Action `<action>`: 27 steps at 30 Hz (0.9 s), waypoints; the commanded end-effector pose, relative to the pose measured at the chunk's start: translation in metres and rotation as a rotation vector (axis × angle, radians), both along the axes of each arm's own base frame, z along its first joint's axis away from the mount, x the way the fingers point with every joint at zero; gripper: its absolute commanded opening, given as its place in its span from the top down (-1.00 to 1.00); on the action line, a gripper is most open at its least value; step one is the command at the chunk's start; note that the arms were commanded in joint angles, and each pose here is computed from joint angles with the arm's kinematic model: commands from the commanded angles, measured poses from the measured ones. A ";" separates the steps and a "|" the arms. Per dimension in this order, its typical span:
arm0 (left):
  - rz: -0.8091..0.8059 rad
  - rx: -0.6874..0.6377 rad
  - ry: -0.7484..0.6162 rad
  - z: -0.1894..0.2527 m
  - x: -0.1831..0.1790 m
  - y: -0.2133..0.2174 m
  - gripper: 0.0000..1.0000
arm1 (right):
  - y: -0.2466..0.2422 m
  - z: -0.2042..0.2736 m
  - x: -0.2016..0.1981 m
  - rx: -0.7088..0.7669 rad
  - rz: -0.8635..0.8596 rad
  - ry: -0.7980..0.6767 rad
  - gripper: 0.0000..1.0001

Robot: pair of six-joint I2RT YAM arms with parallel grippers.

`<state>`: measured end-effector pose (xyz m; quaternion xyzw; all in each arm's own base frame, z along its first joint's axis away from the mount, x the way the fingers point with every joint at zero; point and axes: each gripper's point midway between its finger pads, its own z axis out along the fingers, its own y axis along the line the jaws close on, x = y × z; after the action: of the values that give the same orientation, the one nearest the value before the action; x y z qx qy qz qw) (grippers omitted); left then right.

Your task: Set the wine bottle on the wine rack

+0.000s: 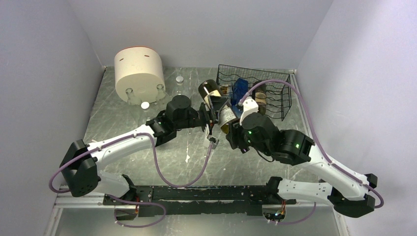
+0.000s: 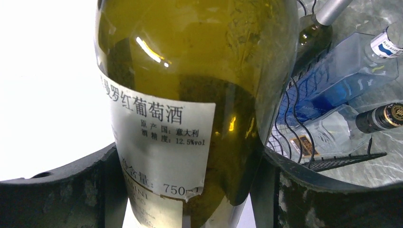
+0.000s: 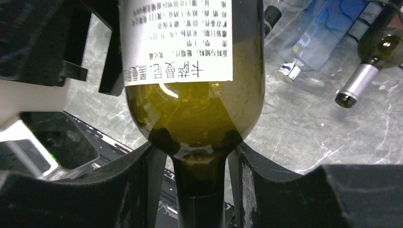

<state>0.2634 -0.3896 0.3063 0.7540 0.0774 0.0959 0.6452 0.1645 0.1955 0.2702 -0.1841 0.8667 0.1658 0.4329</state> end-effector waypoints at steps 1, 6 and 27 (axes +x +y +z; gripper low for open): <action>-0.004 -0.150 -0.093 0.071 -0.001 -0.001 0.86 | 0.009 -0.014 0.004 -0.002 -0.023 0.022 -0.04; -0.004 -0.142 -0.054 0.070 -0.001 0.000 0.86 | 0.009 -0.025 0.007 -0.045 -0.040 0.033 0.01; -0.056 -0.265 0.079 0.074 -0.016 0.002 -0.91 | -0.015 0.010 0.028 0.012 -0.193 -0.102 1.00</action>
<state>0.2712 -0.3853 0.3027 0.7484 0.1361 0.0680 0.6456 0.1720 0.1936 0.2448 -0.1730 0.8822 0.1207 0.4209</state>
